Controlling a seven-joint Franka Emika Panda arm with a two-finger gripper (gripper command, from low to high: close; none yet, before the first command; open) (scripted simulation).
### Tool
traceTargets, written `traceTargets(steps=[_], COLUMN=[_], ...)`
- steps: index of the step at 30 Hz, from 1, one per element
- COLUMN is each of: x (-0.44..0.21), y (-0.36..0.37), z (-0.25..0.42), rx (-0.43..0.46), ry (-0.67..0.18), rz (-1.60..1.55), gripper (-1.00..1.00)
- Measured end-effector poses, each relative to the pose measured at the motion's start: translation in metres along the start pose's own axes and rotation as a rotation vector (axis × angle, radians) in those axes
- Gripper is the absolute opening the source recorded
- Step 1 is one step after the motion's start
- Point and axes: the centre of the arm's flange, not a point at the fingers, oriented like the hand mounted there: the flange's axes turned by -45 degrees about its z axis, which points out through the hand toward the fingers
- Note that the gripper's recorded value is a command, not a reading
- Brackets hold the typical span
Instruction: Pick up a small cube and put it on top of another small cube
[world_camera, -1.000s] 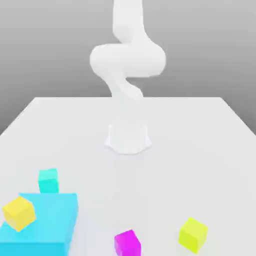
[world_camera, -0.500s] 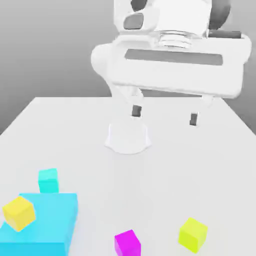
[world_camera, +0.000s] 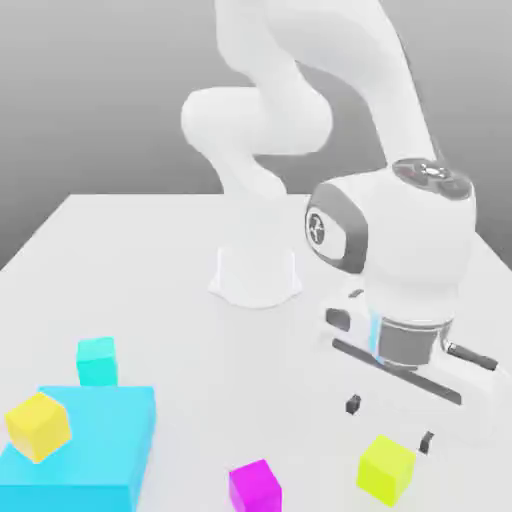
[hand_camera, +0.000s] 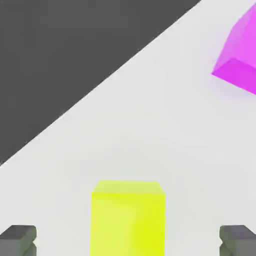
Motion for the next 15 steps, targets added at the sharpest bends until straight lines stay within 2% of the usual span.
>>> traceTargets(steps=[2, 3, 10, 15], x=[-0.001, -0.002, -0.002, -0.001], y=[0.000, 0.001, 0.001, 0.002], z=[0.025, 0.037, 0.040, -0.012], rx=[-0.001, -0.002, -0.001, -0.002], ry=[-0.004, -0.004, -0.004, -0.003], rz=[0.003, 0.002, 0.002, 0.007], gripper=[0.00, -1.00, -1.00, -1.00])
